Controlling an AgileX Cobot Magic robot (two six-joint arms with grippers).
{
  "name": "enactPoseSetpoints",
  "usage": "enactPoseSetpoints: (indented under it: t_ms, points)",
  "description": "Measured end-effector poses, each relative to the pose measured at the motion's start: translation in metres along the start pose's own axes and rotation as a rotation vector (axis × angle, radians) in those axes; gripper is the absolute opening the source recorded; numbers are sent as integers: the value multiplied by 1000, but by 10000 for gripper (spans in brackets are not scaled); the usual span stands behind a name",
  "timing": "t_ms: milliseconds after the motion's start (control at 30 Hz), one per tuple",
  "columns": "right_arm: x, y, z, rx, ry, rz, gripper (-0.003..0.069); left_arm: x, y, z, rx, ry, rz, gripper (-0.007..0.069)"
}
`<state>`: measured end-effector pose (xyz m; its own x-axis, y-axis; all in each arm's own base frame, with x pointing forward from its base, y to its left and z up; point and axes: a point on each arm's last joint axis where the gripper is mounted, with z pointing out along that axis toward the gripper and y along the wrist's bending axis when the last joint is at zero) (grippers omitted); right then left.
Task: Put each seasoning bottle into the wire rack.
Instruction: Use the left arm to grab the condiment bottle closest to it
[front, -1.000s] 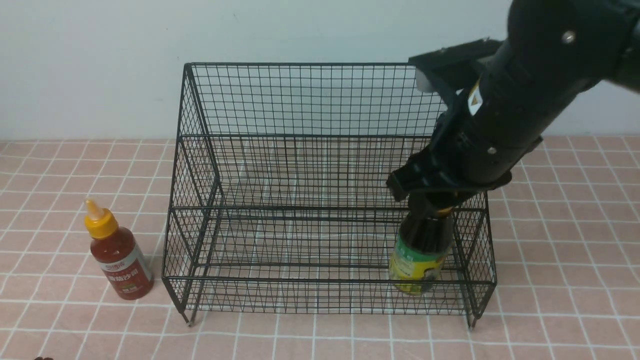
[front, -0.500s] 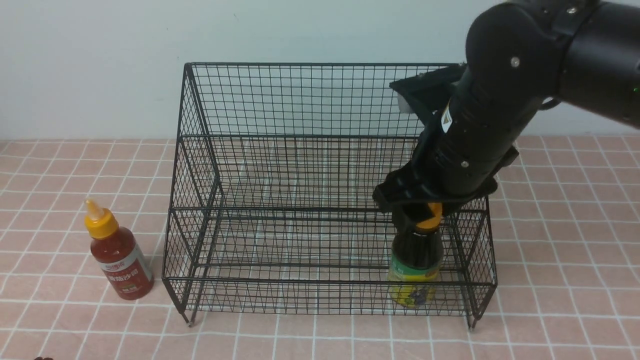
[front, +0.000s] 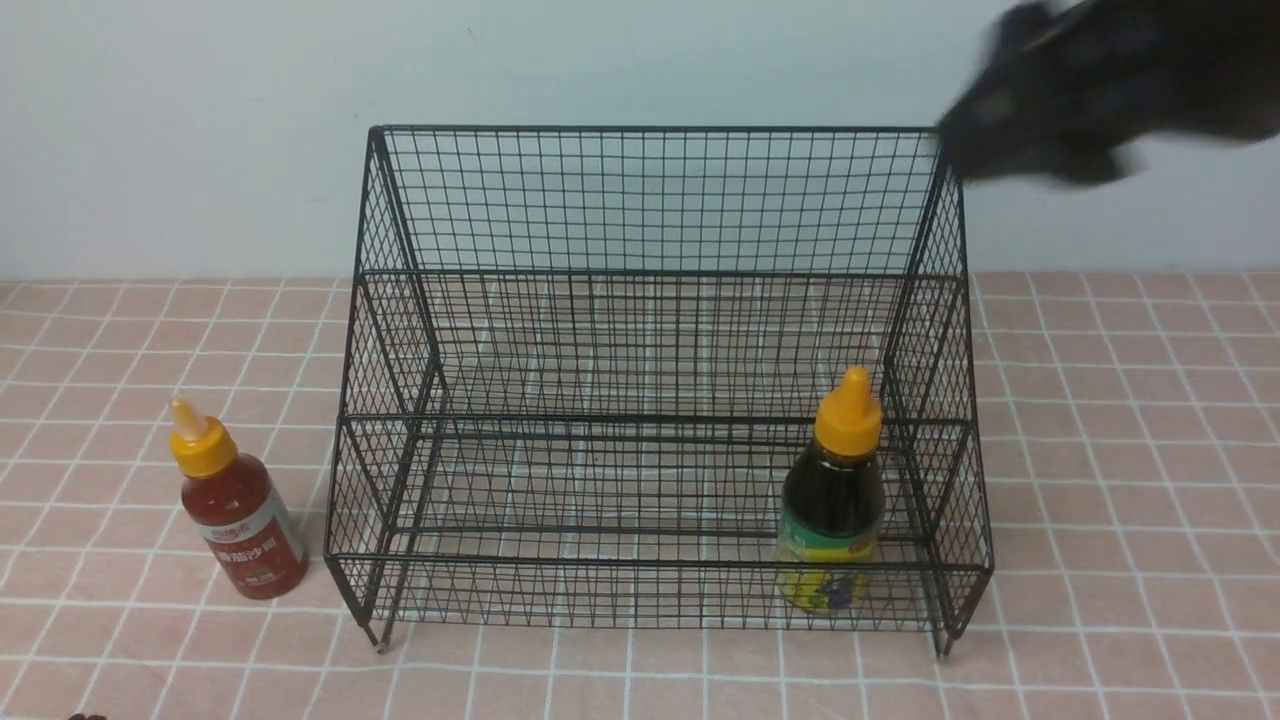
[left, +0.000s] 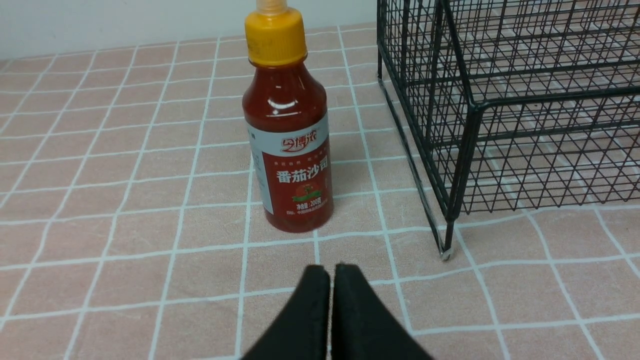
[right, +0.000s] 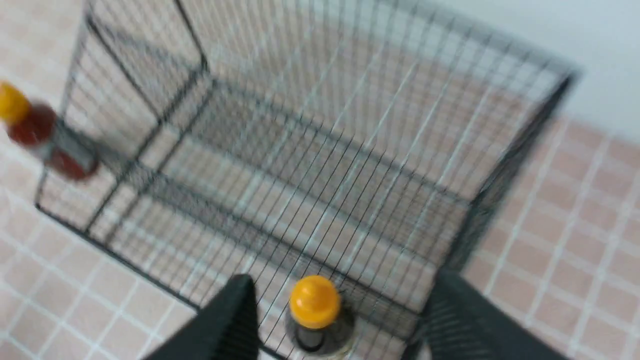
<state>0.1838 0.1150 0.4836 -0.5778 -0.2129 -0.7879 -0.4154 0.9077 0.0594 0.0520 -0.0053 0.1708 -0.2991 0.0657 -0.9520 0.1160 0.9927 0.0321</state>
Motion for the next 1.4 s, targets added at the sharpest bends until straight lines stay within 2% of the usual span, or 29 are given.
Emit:
enactPoseSetpoints:
  t_ms: [100,167,200,267,333,367,400,533,633,933,1400]
  points:
    - [24,-16,-68,37,-158,46,185,0,0,0,0,0,0,-7]
    - [43,-24,-93,49,-226,66,118,0,0,0,0,0,0,-7]
    - [66,-32,-119,49,-333,79,46,0,0,0,0,0,0,-7]
    - [93,-38,-136,38,-475,80,6,0,0,0,0,0,0,-7]
    - [112,-41,-137,23,-576,64,-4,0,0,0,0,0,0,-7]
    - [143,-43,-140,-17,-728,52,-11,0,0,0,0,0,0,-7]
    - [147,-43,-134,-20,-725,49,-11,0,0,0,0,0,0,-7]
    - [208,-41,-109,-124,-969,17,-12,0,0,0,0,0,0,-7]
    - [236,-39,-84,-170,-1047,5,-12,0,0,0,0,0,0,-7]
    - [254,-35,-44,-202,-1005,-2,-12,0,0,0,0,0,-1,-7]
    - [258,-35,-37,-191,-973,-23,-12,0,0,0,1,0,-2,-7]
